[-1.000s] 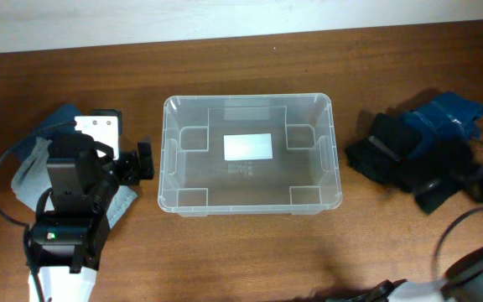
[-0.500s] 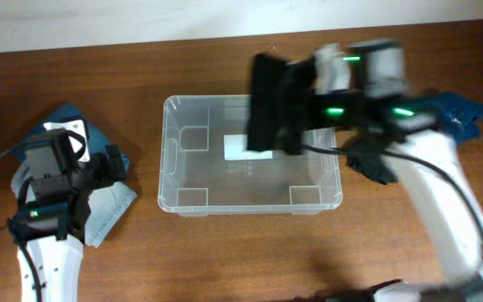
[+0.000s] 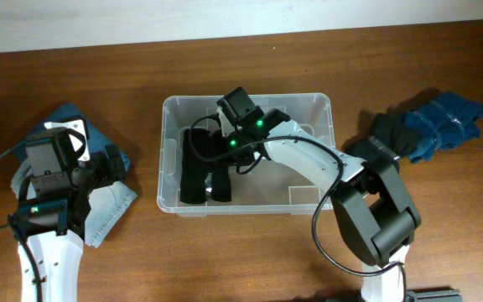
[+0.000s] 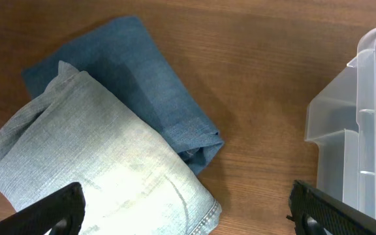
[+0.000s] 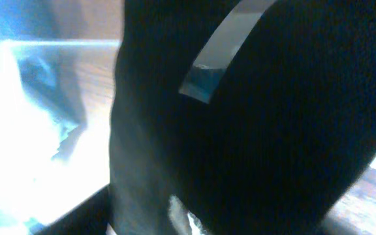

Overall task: Pack container
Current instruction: 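Carry the black garment into the container's left side and release, then grasp the dark teal folded garment with the right gripper, then place the teal garment into the container beside the black one, then grasp the remaining black garment on the right with the right gripper, then lower the black garment into the container center and release, then grasp the light blue jeans with the left gripper and lift, then lay the light blue jeans into the container's right side, release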

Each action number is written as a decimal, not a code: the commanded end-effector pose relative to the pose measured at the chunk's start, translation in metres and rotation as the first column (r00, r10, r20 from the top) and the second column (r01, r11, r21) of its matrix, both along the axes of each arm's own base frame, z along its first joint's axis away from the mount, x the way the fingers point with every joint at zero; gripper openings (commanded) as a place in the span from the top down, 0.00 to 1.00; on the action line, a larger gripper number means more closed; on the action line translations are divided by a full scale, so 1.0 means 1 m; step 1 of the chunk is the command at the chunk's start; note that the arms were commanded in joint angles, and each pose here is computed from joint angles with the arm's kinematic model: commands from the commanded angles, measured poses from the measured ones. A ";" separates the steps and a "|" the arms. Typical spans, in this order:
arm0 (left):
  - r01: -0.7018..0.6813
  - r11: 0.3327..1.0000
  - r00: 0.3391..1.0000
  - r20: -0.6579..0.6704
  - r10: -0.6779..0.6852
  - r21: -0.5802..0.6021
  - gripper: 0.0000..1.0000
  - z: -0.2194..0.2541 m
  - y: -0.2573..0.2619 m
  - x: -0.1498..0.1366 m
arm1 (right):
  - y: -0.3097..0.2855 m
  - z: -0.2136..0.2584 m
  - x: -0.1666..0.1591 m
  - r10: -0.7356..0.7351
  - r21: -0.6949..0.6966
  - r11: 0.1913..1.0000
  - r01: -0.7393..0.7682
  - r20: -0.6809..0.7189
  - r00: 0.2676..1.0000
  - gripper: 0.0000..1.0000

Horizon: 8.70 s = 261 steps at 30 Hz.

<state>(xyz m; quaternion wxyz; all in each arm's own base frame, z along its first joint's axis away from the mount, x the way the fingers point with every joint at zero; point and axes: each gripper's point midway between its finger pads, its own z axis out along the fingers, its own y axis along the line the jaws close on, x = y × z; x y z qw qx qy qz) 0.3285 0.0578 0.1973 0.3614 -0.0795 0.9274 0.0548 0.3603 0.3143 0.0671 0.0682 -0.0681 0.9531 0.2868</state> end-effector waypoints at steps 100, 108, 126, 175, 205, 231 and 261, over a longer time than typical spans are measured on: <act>0.023 0.999 1.000 0.018 -0.022 -0.041 0.00 0.004 -0.007 0.004 | -0.429 0.020 0.010 -0.579 -0.147 0.807 0.572 -0.007 0.815 0.13; 0.022 0.999 1.000 0.018 -0.022 -0.041 0.01 0.004 -0.007 0.004 | -0.426 -0.047 0.013 -0.566 -0.155 0.823 0.547 -0.134 0.813 0.32; 0.023 0.999 1.000 0.021 -0.022 -0.040 0.01 0.004 -0.006 0.005 | -0.441 -0.044 -0.001 -0.607 -0.235 0.789 0.568 -0.148 0.781 0.02; 0.023 0.999 1.000 0.018 -0.022 -0.041 0.01 0.004 -0.007 0.004 | -0.101 0.146 0.014 0.281 -0.329 0.933 -0.143 0.421 0.862 0.60; -0.633 0.696 0.773 -0.333 0.540 -0.339 0.01 -0.059 0.109 -0.102 | -0.154 0.187 0.019 0.226 -0.399 0.914 -0.073 0.352 0.908 0.01; -0.306 0.630 0.948 -0.289 0.133 -0.714 0.75 -0.139 0.082 -0.035 | -0.156 0.165 0.022 0.227 -0.415 0.905 -0.092 0.289 0.930 0.02; 0.664 0.516 0.730 0.323 -0.602 -0.540 0.99 0.090 -0.319 -0.001 | -0.398 0.255 -0.024 -0.451 -0.367 0.717 0.593 0.406 0.795 0.02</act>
